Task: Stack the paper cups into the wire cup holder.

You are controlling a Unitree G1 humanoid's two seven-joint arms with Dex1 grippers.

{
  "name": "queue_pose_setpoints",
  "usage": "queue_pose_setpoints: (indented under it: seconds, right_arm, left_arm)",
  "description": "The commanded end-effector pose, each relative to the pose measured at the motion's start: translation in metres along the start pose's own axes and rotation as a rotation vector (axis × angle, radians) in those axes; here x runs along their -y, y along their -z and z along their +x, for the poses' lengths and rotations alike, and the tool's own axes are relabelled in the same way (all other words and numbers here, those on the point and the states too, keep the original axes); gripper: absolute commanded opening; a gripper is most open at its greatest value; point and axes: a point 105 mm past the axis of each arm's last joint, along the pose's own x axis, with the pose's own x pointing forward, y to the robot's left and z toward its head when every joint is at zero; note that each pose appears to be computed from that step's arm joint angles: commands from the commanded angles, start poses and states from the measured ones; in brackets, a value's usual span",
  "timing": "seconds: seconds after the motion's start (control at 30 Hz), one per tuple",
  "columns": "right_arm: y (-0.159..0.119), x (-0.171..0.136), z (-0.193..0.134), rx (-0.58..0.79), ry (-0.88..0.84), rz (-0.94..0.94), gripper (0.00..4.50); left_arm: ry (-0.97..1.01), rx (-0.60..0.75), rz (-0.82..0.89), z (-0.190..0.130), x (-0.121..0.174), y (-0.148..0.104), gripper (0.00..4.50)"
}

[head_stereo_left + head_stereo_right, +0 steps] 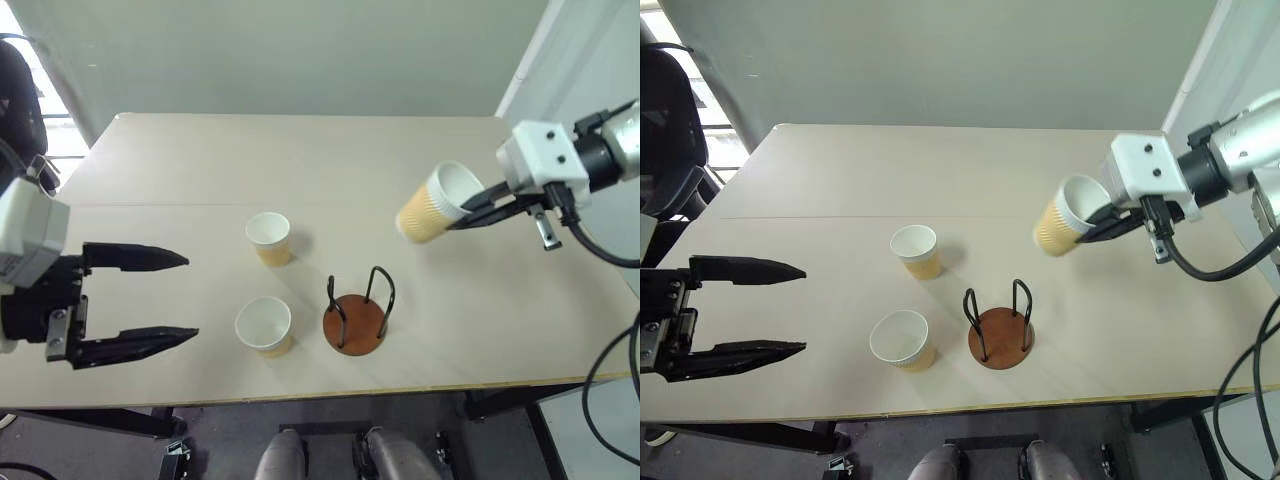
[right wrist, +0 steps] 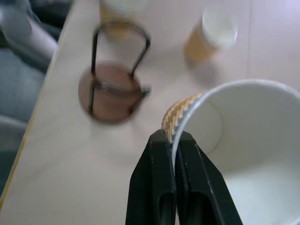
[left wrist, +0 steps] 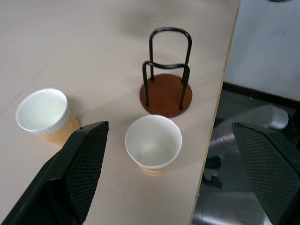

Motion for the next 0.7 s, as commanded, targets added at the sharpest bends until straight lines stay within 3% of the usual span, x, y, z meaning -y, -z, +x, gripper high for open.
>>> queue_pose_setpoints:
  seconds: [0.03,0.13,0.4,0.7]
  right_arm:
    - [-0.035,-0.006,0.002,0.128,-0.063,-0.065,0.03]
    - [-0.043,-0.019,0.018,0.169,-0.156,-0.072,0.03]
    - [-0.023,-0.036,0.050,0.119,-0.242,-0.067,0.03]
    - [-0.016,-0.034,0.066,0.096,-0.246,-0.093,0.03]
  left_arm:
    - [-0.032,0.001,0.048,-0.005,0.001,-0.004,4.50]
    - [-0.035,0.001,0.049,-0.004,0.001,-0.004,4.50]
    - [-0.030,-0.010,0.036,-0.001,0.007,-0.001,4.50]
    - [-0.033,-0.010,0.041,0.000,0.012,-0.003,4.50]
